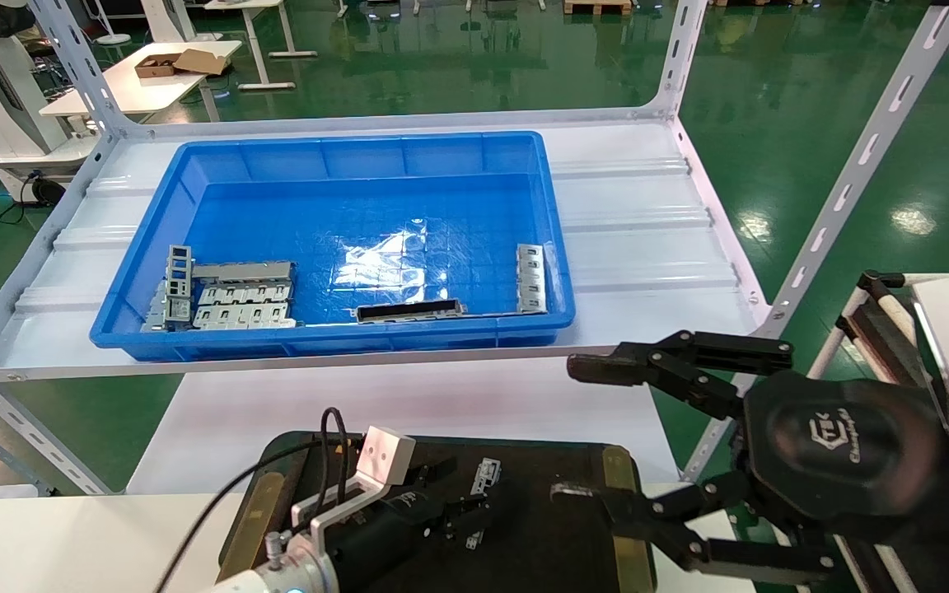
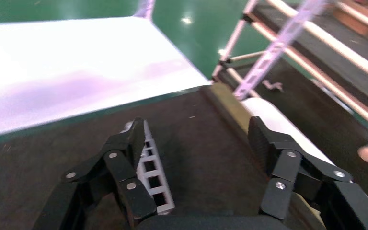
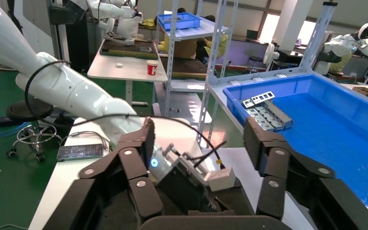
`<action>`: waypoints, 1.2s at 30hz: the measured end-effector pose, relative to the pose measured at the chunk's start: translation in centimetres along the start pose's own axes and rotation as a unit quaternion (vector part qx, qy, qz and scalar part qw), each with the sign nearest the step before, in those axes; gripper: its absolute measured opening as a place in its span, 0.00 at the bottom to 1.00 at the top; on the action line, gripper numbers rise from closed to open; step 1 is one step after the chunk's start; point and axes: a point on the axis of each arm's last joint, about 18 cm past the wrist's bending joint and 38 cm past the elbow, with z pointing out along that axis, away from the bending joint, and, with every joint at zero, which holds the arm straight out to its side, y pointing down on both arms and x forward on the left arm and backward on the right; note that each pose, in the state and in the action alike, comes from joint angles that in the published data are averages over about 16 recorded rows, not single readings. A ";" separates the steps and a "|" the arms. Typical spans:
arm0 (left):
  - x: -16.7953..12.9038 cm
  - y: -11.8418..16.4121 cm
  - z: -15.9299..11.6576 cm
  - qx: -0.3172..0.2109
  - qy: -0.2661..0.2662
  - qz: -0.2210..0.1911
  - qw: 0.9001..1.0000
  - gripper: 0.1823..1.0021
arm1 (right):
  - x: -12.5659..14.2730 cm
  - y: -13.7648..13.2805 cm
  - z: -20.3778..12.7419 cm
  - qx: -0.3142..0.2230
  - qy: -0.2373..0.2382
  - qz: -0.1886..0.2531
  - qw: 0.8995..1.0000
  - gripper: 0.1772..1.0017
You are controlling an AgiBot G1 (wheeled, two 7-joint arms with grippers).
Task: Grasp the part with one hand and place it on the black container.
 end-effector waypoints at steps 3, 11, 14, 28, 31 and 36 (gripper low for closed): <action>0.1 -0.9 -1.1 0.000 0.027 0.020 0.999 0.70 | 0.0 0.0 0.0 0.000 0.000 0.000 1.000 0.58; 0.4 -3.2 -4.3 0.012 0.107 0.075 0.991 0.88 | 0.0 0.0 0.0 0.000 0.000 0.000 1.000 0.79; 0.4 -4.1 -5.5 0.021 0.135 0.095 0.986 0.93 | 0.0 0.0 0.0 0.000 0.000 0.000 1.000 0.84; 0.8 -9.4 -10.6 0.078 0.228 0.174 0.955 1.00 | 0.0 0.0 0.0 0.000 0.000 0.000 1.000 0.99; 1.0 -10.4 -11.4 0.088 0.240 0.187 0.948 1.00 | 0.0 0.0 0.0 0.000 0.000 0.000 1.000 1.00; 1.6 -12.0 -12.5 0.100 0.259 0.206 0.938 1.00 | 0.0 0.0 0.0 0.000 0.000 0.000 1.000 1.00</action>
